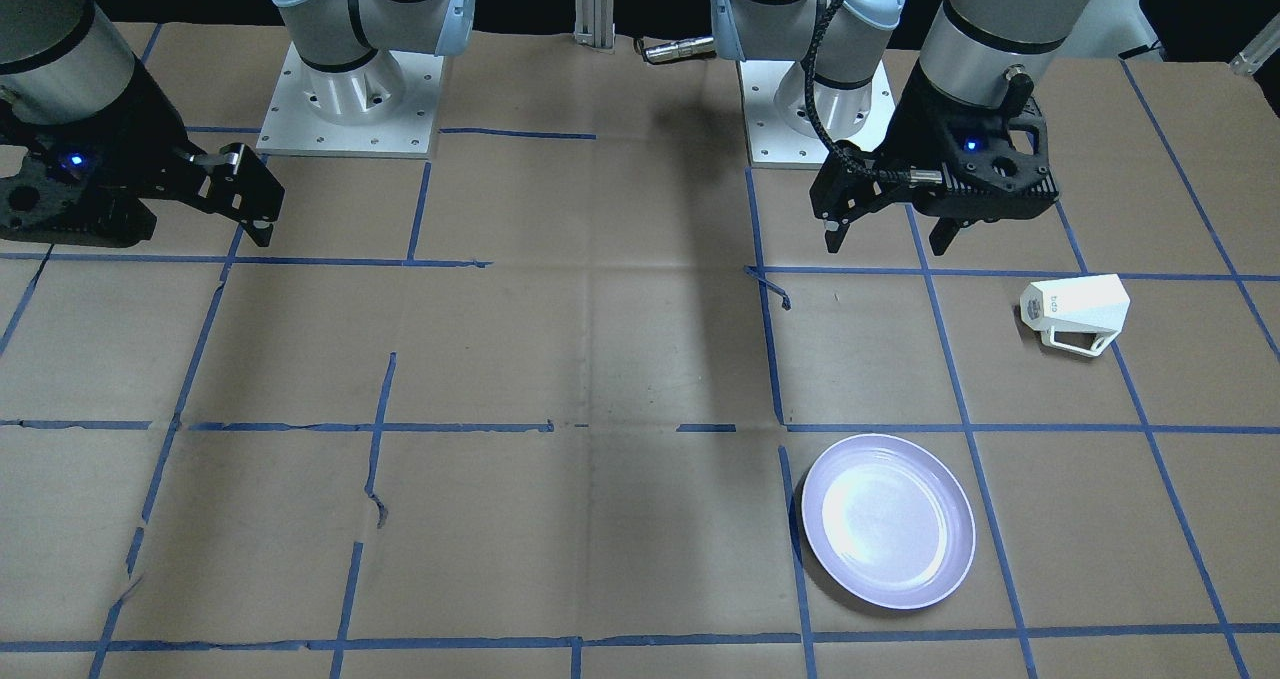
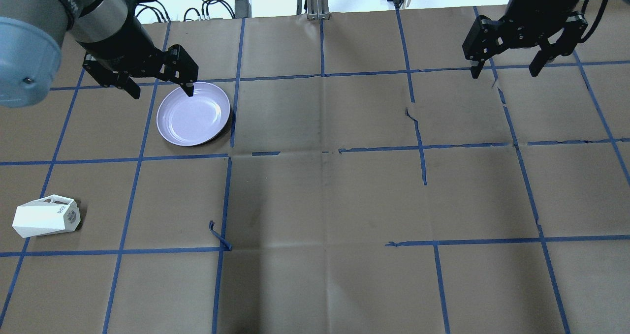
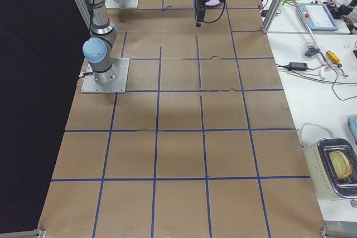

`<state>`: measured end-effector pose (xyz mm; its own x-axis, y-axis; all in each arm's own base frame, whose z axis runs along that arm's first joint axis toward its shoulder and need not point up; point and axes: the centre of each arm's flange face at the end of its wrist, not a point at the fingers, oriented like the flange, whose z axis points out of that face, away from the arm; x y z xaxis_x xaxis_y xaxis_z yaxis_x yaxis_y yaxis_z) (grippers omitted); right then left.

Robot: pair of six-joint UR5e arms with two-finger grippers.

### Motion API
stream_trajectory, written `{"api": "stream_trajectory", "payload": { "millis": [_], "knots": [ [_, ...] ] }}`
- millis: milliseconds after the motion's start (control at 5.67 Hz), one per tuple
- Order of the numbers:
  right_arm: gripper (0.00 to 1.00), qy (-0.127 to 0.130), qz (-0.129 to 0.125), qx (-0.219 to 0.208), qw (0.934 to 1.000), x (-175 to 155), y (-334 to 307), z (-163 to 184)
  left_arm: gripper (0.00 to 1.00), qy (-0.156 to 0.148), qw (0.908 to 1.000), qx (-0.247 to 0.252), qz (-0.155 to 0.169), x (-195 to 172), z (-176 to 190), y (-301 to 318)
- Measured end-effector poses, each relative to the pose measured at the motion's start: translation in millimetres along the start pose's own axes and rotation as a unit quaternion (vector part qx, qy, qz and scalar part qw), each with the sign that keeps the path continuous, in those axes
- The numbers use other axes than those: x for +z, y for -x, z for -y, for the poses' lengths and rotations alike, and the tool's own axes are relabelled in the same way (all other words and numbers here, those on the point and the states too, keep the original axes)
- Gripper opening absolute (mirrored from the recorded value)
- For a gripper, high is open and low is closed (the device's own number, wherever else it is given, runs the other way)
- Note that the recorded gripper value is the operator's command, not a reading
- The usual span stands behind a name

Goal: Flip cup and place on plate
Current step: 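Move the left gripper away from the plate toward the white cup, then lower the left gripper onto the white cup lying on its side and grasp it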

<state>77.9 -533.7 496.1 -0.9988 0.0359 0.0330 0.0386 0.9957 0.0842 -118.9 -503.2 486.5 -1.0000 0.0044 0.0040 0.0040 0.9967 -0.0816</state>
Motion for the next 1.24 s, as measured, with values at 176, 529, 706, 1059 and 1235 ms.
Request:
{"api": "stream_trajectory", "payload": {
  "millis": [176, 529, 706, 1059, 1235],
  "knots": [
    [1.00, 0.000, 0.000, 0.000, 1.0000, 0, 0, 0, 0.99, -0.002, 1.0000, 0.000, 0.000, -2, 0, 3],
    [1.00, 0.000, 0.000, 0.000, 1.0000, 0, 0, 0, 0.99, -0.008, 0.9998, 0.017, 0.004, -14, -6, 26],
    [1.00, 0.000, 0.000, 0.000, 1.0000, 0, 0, 0, 0.99, 0.000, 0.9997, 0.026, 0.006, -23, -14, 62],
    [1.00, 0.000, 0.000, 0.000, 1.0000, 0, 0, 0, 0.99, 0.039, 0.9979, 0.051, -0.002, -40, -47, 167],
    [1.00, 0.000, 0.000, 0.000, 1.0000, 0, 0, 0, 0.99, 0.050, 0.9964, 0.067, -0.014, -40, -64, 226]
  ]
}}
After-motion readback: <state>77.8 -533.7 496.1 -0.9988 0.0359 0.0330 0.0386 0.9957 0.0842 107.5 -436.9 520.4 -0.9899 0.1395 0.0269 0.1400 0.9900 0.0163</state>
